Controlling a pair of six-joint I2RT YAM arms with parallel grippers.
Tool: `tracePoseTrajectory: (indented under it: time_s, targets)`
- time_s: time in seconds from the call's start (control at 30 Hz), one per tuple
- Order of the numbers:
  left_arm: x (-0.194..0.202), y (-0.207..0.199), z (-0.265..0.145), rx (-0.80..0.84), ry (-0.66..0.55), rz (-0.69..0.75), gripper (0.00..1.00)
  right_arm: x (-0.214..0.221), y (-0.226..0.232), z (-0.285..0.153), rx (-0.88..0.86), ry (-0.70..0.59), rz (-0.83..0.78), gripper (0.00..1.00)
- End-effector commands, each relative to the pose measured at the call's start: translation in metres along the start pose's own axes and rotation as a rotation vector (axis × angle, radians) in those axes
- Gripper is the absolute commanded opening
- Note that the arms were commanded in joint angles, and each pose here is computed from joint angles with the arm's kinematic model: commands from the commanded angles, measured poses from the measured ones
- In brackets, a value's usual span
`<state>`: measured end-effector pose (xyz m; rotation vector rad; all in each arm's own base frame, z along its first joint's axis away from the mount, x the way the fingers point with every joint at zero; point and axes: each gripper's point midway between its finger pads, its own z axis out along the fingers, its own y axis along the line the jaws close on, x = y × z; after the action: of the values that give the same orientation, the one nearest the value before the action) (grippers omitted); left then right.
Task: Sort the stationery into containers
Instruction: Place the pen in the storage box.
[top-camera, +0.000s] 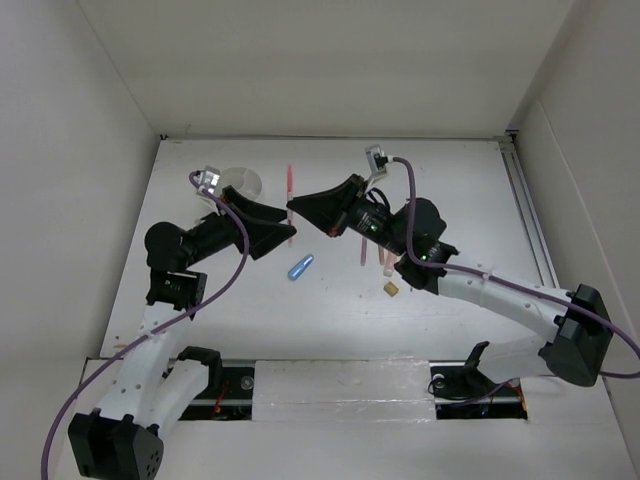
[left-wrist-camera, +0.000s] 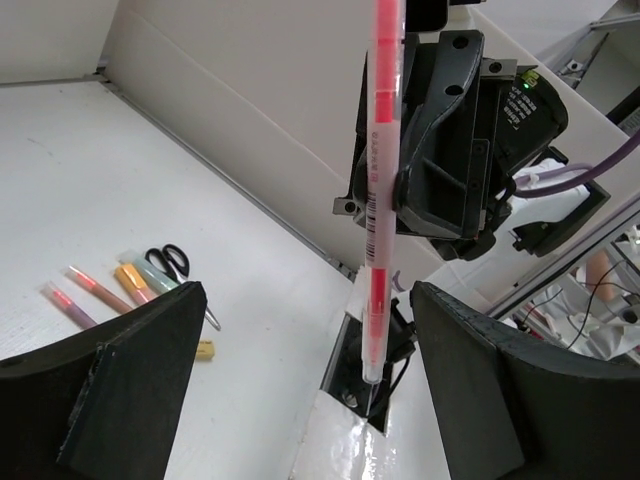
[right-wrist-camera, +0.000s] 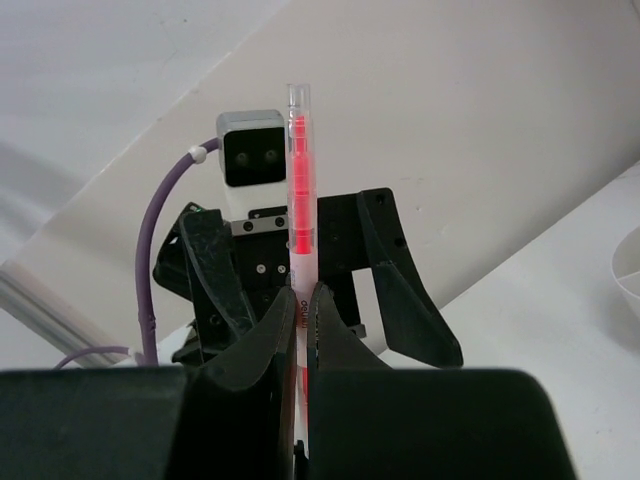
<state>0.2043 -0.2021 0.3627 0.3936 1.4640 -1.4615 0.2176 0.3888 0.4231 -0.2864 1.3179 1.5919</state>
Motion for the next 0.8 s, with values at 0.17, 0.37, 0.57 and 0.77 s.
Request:
tracePoseTrajectory:
  time_s: [0.17, 0.37, 0.57, 0.77]
  targets:
    - [-0.008, -0.019, -0.002, 0.058, -0.029, 0.089, 0.67, 0.000, 0.028, 0.014, -0.095, -0.008, 0.017, 0.00]
    - [-0.011, -0.013, -0.001, 0.032, -0.047, 0.093, 0.34, 0.003, 0.034, 0.014, -0.114, -0.002, 0.018, 0.00]
    - [-0.015, -0.012, 0.000, 0.016, -0.049, 0.089, 0.12, 0.012, 0.030, 0.014, -0.107, 0.017, 0.026, 0.00]
    - [-0.021, -0.007, 0.001, -0.023, -0.071, 0.090, 0.00, 0.017, 0.028, 0.015, -0.107, 0.030, 0.036, 0.00]
